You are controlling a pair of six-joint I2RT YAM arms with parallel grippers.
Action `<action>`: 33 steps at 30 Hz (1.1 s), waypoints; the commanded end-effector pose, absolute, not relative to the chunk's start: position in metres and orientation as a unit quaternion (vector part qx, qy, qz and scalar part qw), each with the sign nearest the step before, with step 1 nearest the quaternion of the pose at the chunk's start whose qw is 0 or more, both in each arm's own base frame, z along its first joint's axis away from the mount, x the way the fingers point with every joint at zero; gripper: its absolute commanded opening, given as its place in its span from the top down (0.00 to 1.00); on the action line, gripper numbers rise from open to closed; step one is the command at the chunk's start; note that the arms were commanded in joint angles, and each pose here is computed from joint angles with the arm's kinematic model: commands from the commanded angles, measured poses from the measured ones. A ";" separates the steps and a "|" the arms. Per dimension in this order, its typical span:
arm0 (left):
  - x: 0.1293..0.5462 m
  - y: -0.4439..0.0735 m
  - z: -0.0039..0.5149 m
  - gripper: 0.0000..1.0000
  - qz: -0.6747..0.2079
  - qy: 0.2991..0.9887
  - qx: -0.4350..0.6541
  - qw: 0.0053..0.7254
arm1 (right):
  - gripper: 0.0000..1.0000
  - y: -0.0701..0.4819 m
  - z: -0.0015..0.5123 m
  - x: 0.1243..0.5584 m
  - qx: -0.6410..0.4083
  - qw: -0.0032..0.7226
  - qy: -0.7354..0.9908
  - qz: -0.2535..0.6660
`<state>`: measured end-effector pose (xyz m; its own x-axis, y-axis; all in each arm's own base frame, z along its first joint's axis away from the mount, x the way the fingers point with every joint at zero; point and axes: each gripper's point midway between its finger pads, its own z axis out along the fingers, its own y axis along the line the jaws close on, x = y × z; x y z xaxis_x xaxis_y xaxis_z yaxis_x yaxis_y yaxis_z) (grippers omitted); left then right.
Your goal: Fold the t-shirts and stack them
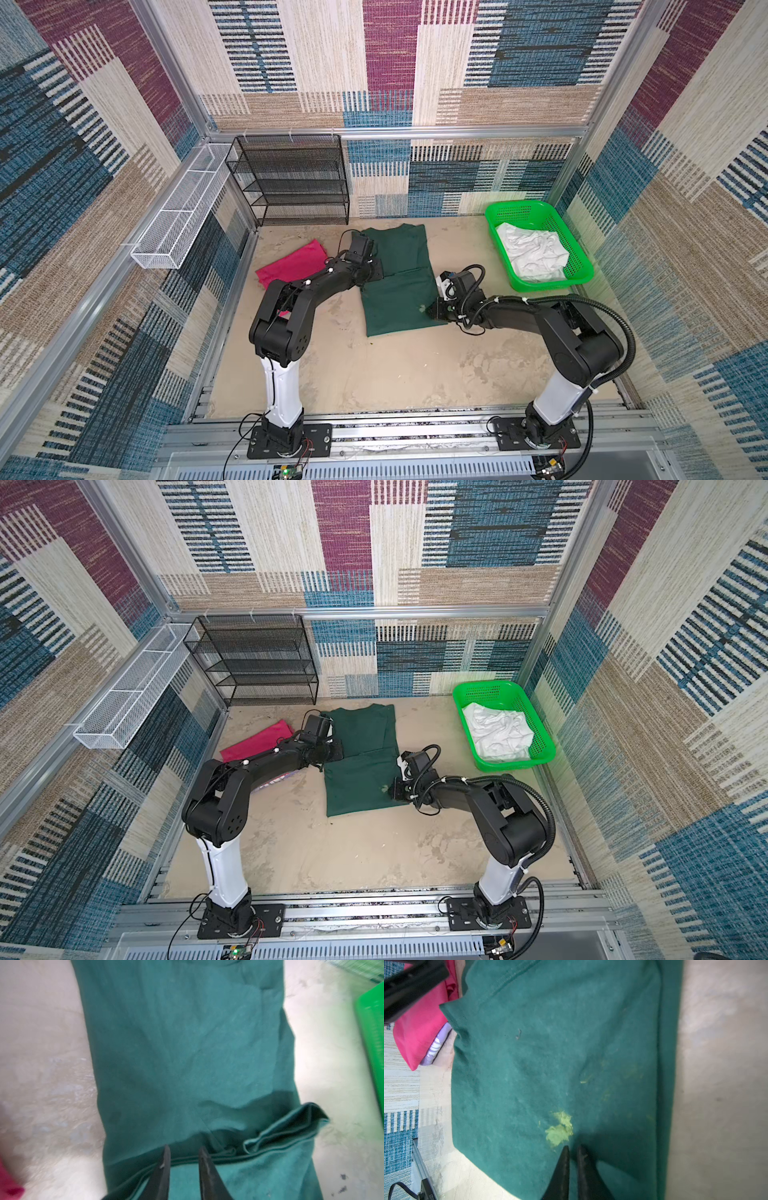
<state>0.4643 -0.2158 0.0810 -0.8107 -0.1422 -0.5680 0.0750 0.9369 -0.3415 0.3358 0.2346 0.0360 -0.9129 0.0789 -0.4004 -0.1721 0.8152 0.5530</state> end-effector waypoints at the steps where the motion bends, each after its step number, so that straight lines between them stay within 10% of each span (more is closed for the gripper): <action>1: 0.450 -0.215 0.091 0.74 -0.194 0.928 -0.011 0.317 | 0.86 0.236 0.053 0.344 -0.027 0.218 0.928 0.299; 19: 0.448 -0.188 0.059 0.79 -0.171 0.936 -0.047 0.304 | 0.84 0.300 0.083 0.455 -0.085 0.268 0.900 0.333; 33: 0.448 -0.171 0.017 0.84 -0.159 0.947 -0.081 0.266 | 0.85 0.221 0.025 0.469 -0.014 0.256 0.925 0.282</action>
